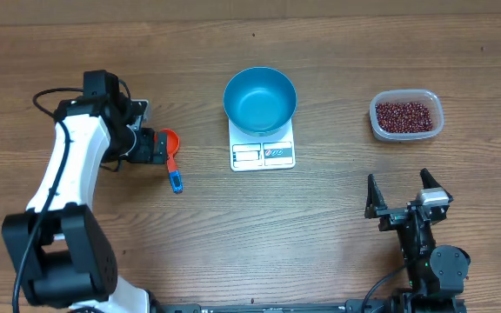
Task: Scoop item into bowl and weigh 150g on scale
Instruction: 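Lower the left gripper and close it on the red scoop's rim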
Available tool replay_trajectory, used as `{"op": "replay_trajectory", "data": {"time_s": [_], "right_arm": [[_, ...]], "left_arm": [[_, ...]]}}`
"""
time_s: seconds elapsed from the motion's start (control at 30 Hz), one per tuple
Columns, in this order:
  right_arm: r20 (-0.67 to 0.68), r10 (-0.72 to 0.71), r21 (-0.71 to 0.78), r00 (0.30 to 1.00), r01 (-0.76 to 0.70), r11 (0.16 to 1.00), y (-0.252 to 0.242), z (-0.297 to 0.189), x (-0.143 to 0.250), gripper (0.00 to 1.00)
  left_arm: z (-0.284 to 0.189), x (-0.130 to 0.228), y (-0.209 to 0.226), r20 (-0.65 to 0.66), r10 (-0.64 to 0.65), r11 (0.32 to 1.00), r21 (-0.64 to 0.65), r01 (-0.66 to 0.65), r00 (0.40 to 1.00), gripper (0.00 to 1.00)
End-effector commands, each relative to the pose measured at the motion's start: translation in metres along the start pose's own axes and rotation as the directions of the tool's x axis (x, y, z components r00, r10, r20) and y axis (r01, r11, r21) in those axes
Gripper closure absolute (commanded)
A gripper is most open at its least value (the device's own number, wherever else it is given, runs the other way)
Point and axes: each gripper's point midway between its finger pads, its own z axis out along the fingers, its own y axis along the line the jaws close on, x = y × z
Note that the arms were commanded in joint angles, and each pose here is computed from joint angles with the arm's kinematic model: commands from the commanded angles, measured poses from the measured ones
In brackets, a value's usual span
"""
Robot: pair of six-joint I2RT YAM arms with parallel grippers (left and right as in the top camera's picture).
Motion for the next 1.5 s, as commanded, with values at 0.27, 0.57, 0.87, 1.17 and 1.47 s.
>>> {"op": "replay_trajectory", "data": {"time_s": [0.27,0.57,0.87,1.17,1.47], "right_arm": [[0.003,-0.002,0.003,1.0,0.002,1.0,0.0,0.0,0.002,0.0],[0.003,-0.002,0.003,1.0,0.002,1.0,0.0,0.0,0.002,0.0],[0.004,-0.002,0.003,1.0,0.002,1.0,0.0,0.0,0.002,0.0],[0.004,-0.002,0.003,1.0,0.002,1.0,0.0,0.0,0.002,0.0],[0.003,-0.002,0.003,1.0,0.002,1.0,0.0,0.0,0.002,0.0]], "left_arm": [[0.038,-0.002,0.008,-0.071,-0.019,1.0,0.015,0.02,0.997,0.0],[0.041,-0.008,0.015,-0.051,-0.025,0.999,-0.021,0.024,0.998,0.0],[0.041,-0.028,0.018,0.028,-0.016,0.999,-0.033,0.017,0.999,0.0],[0.054,-0.035,0.022,0.039,-0.014,0.999,-0.043,0.016,0.999,0.01],[0.082,-0.031,0.026,-0.006,-0.019,0.999,-0.043,0.019,1.0,0.0]]}}
